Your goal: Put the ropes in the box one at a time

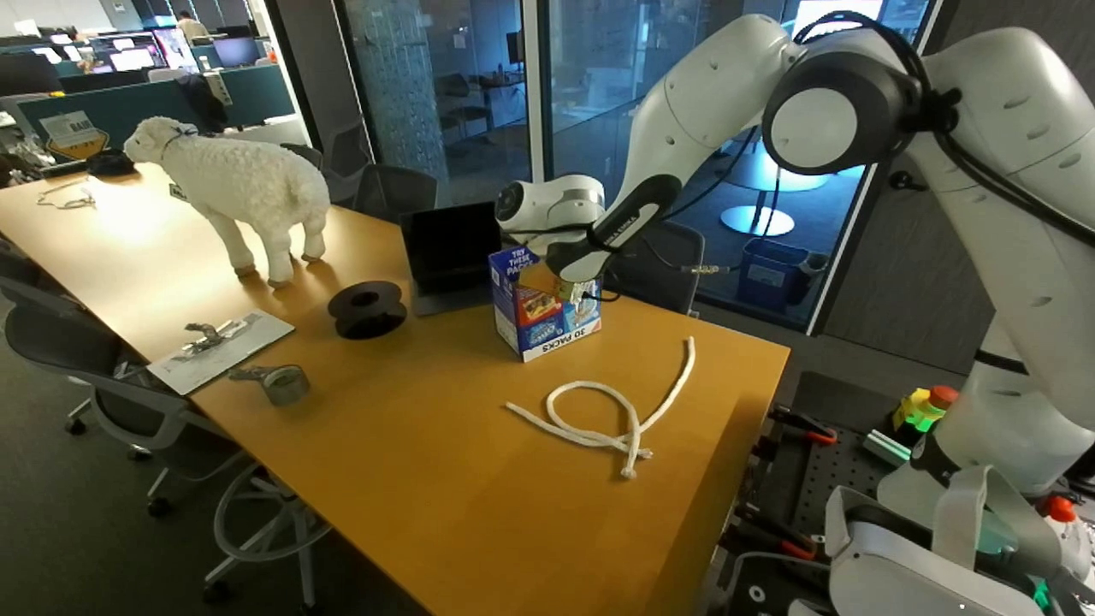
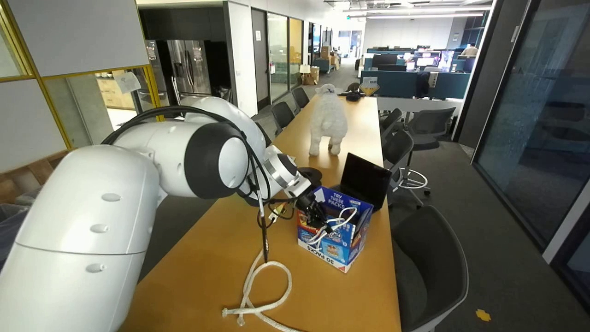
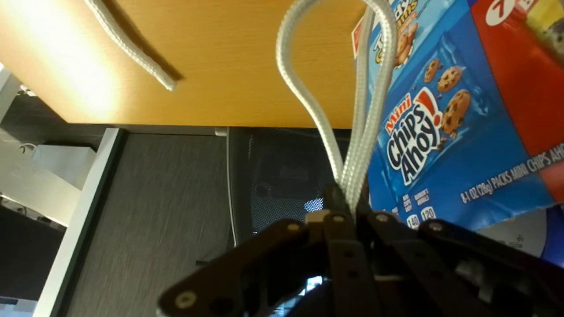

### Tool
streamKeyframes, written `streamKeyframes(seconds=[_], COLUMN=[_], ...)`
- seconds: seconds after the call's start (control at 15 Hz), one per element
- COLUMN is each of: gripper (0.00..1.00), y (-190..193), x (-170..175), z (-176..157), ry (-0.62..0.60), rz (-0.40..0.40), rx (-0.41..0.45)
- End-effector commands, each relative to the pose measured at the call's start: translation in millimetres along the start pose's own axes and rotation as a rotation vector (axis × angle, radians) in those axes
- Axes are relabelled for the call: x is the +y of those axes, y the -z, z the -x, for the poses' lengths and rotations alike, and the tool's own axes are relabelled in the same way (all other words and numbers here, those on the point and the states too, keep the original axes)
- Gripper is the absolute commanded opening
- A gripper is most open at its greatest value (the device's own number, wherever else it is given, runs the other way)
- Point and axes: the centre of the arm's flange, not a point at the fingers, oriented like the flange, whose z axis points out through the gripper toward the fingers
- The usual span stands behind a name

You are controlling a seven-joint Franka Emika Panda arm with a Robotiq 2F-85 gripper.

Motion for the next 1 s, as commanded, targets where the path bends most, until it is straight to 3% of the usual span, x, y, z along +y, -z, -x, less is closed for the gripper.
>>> streamKeyframes(seconds=[0.0,0.33,0.53,0.93], gripper=[0.01,0.01,0.01,0.01], y=[14.6,47.9,75.9,113.2], x=[8.1,21.0,16.0,-4.1], z=[-12.7,-22.6,-45.0,-80.1], ry=[-0.089,-0.196,-0.268,-0.362], rz=[-0.082,-0.23,-0.307,-0.372], rx=[-0.035,-0.091,-0.111,-0.115])
